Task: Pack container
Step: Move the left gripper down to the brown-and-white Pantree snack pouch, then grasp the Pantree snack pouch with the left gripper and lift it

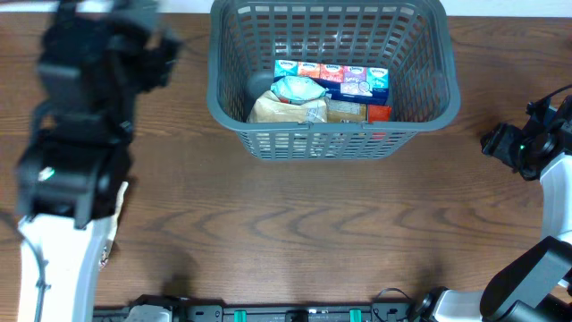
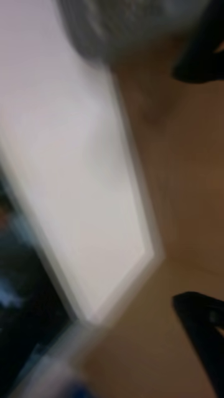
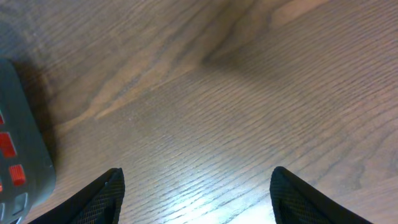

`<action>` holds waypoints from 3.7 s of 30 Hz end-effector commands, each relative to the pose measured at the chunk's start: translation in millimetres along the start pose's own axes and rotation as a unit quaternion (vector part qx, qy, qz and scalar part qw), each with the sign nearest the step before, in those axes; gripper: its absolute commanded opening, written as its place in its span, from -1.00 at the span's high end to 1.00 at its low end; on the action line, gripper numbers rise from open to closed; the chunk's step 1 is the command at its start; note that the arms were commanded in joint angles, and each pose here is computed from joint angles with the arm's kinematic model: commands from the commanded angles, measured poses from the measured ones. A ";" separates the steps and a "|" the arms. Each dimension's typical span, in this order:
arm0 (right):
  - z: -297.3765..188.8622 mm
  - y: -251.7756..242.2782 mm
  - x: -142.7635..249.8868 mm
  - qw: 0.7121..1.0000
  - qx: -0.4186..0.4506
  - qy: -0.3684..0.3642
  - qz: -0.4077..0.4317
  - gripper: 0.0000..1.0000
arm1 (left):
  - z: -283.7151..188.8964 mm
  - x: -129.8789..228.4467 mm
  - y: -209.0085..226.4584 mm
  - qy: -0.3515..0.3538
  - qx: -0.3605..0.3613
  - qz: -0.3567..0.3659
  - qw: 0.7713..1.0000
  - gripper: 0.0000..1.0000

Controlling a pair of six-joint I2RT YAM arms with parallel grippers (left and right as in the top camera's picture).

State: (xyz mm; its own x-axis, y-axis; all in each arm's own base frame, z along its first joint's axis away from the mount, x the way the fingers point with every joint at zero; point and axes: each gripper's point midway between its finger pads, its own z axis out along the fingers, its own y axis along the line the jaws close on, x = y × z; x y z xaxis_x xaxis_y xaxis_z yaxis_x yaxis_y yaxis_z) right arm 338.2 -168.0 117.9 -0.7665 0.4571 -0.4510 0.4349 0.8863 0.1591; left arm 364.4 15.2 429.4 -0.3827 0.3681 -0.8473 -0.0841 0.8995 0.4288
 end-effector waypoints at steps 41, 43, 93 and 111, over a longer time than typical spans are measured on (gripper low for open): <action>3.2 -0.7 -2.5 1.000 -0.004 -0.005 -0.004 -0.33 | -72.6 353.7 -40.3 0.543 0.068 -0.135 0.826 -0.97; 3.2 -0.7 -2.6 1.000 -0.004 -0.005 -0.004 -0.33 | -72.9 361.2 -32.9 0.549 0.055 -0.158 0.819 -0.97; 3.2 -2.1 -0.5 1.000 0.000 -0.001 -0.017 -0.31 | -3.2 487.3 -34.2 0.556 0.142 -0.084 0.815 -0.99; 3.2 -2.2 -0.3 1.000 0.000 0.000 -0.020 -0.31 | 17.5 486.1 -53.5 0.518 0.182 -0.124 0.827 -0.23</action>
State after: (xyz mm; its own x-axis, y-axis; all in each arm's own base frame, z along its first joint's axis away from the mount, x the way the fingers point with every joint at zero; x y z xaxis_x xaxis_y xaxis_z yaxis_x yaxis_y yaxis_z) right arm 340.9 -169.2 119.5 -0.7746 0.4252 -0.4681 0.4075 0.9017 0.1446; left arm 201.3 155.9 -3.6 -0.9931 -0.0591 -0.1015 -0.0630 0.9974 0.0355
